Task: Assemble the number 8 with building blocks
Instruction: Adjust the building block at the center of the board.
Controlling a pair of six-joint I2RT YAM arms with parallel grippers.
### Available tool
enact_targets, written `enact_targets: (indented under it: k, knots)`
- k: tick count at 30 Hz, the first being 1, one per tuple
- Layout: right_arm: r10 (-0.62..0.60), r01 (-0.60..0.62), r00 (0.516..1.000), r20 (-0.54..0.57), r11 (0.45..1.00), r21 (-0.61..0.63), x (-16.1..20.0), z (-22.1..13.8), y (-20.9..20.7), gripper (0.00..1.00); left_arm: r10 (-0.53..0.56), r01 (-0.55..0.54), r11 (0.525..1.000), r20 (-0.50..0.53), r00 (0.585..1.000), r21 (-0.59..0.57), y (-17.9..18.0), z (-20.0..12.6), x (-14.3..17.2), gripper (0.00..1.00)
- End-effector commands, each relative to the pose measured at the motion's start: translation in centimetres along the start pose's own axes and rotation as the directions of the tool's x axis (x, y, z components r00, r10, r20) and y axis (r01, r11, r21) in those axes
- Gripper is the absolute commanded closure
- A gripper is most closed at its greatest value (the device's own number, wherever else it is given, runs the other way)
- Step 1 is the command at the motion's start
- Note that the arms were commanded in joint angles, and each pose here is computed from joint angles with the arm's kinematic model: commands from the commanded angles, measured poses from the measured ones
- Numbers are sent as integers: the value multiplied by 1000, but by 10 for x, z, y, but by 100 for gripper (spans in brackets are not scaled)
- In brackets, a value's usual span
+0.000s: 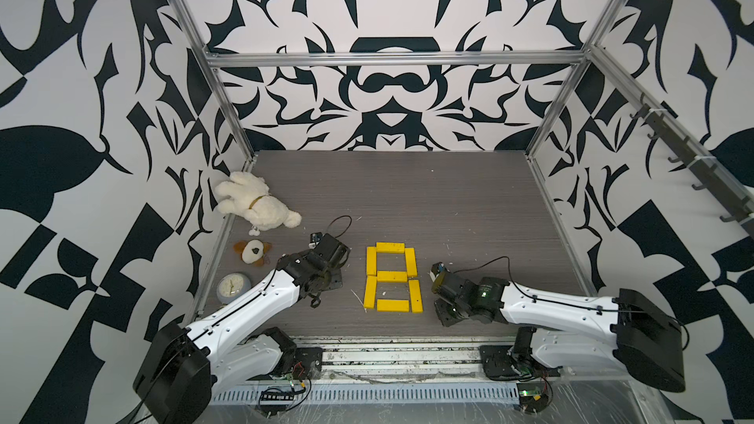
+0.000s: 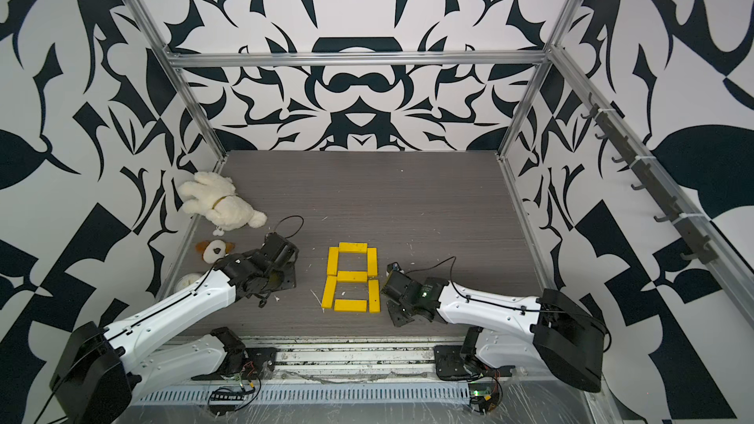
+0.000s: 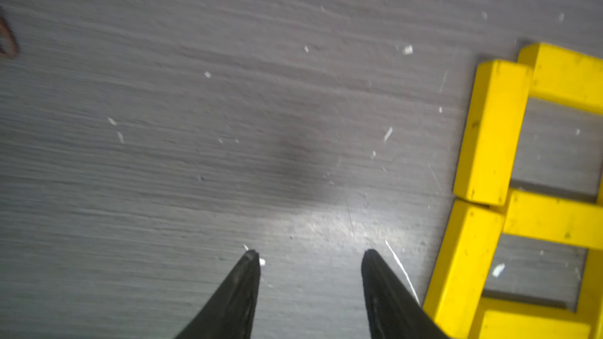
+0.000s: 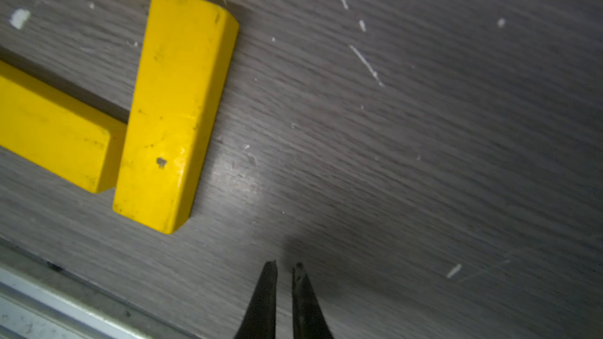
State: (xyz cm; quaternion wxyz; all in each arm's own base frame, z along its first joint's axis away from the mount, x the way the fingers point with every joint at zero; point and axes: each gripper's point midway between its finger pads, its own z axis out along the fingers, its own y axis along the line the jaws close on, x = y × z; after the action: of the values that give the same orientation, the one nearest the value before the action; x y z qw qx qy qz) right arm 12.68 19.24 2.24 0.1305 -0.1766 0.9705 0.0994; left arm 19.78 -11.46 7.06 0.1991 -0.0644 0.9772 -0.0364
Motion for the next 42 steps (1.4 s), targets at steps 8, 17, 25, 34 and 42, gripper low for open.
enact_targets:
  k: [8, 17, 25, 34, 42]
  knots:
    - [-15, 17, 998, 53, 999, -44, -26, 17, 24, 88, -26, 26, 999, -14, 1000, -18, 0, 17, 25, 45]
    - [-50, 51, 998, 34, 998, -33, -41, 33, 38, 88, 25, -25, 1000, -51, 998, -3, -16, 39, 33, 44]
    - [-72, 72, 997, 6, 997, -3, -38, 27, 32, 88, 33, -33, 999, -41, 999, 5, -18, 40, 32, 43]
    - [-56, 55, 998, 35, 998, 37, -36, -1, 10, 86, 66, -65, 998, -71, 995, 18, -26, 53, 36, 43]
    - [8, -11, 997, 78, 999, 45, -50, -12, -11, 85, 75, -72, 997, -81, 994, 32, -31, 57, 38, 43]
